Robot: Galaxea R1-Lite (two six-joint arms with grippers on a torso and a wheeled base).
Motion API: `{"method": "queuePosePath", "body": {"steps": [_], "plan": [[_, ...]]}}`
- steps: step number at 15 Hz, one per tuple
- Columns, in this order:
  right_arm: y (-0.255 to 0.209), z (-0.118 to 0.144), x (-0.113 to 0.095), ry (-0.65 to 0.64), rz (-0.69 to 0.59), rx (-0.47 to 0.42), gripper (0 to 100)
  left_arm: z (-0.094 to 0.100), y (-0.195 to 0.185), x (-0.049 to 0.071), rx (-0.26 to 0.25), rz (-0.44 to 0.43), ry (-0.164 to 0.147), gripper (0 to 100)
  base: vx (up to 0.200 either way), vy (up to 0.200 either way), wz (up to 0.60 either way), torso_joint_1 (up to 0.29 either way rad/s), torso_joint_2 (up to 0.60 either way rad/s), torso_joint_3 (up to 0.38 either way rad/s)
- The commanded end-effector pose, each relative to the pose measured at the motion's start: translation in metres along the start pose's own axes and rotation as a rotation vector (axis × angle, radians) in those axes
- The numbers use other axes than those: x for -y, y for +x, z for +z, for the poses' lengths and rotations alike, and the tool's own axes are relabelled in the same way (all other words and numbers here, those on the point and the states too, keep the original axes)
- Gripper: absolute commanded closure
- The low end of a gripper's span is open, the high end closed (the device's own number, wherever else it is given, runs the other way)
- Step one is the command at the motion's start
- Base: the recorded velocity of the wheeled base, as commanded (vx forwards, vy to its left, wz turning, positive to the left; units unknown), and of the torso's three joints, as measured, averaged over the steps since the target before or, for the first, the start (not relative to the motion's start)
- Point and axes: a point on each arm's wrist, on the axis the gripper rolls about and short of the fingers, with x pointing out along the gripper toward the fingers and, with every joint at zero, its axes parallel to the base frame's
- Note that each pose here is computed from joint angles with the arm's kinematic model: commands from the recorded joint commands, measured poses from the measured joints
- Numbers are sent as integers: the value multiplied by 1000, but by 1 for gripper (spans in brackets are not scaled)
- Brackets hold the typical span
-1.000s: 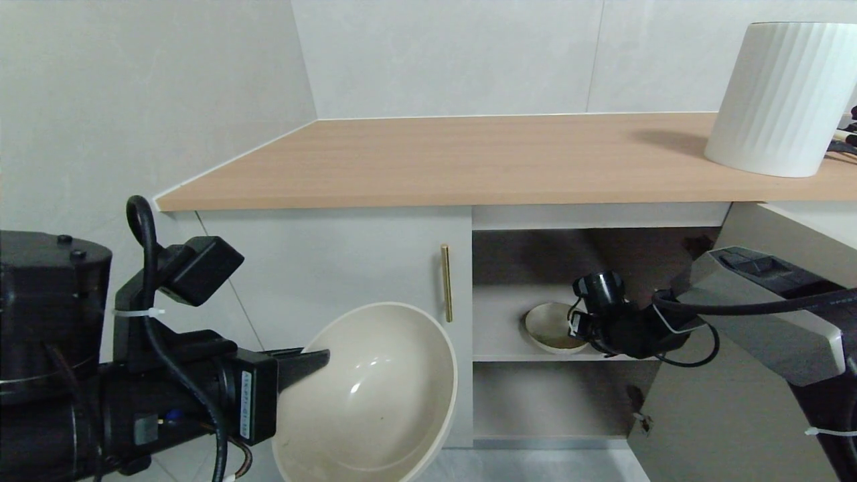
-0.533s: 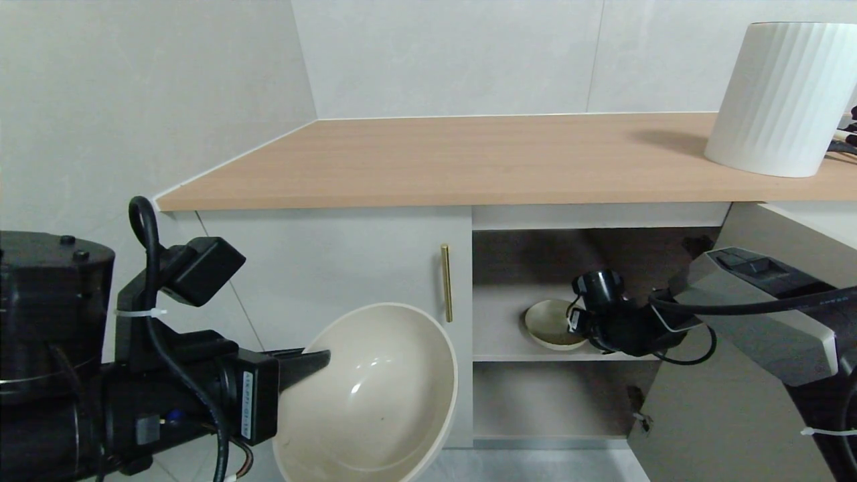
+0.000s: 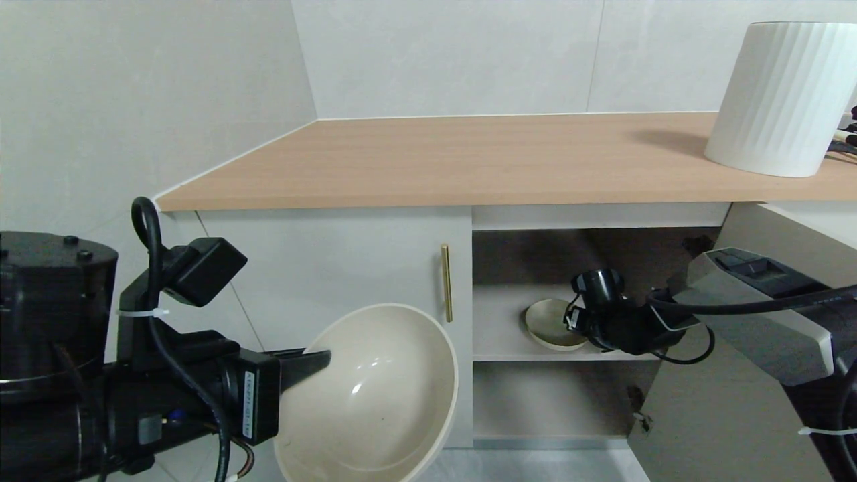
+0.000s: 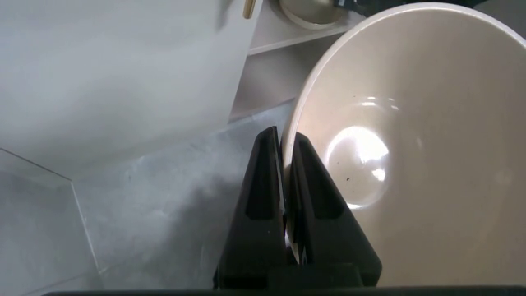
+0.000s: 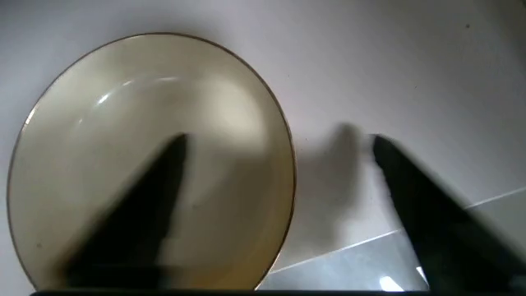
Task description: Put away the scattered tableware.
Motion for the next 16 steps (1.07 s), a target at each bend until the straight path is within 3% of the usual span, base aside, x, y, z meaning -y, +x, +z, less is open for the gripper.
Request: {"method": "queuePosePath", "body": {"steps": [1,3,6,7,10,13,14,16], "plan": [[-11,8,0,12,7,10,0,-2,5,-1,-19,5,1,100,0,0,0,0,0,0],[-46,19,5,10,41,1,0,-4,21,-2,-68,23,6,100,0,0,0,0,0,0],[-103,29,9,-6,186,-47,0,-10,47,-3,-154,41,73,100,0,0,0,0,0,0],[-146,33,12,-43,314,-96,0,-15,68,-4,-208,55,97,100,0,0,0,0,0,0],[-203,36,15,-148,432,-155,0,-20,92,-2,-220,53,109,100,0,0,0,0,0,0],[-255,36,16,-236,504,-201,0,-39,126,7,-254,143,163,100,0,0,0,0,0,0],[-273,35,20,-277,565,-225,0,-47,136,13,-254,187,189,100,0,0,0,0,0,0],[-290,31,22,-313,635,-271,0,-53,141,23,-232,185,210,100,0,0,0,0,0,0]]}}
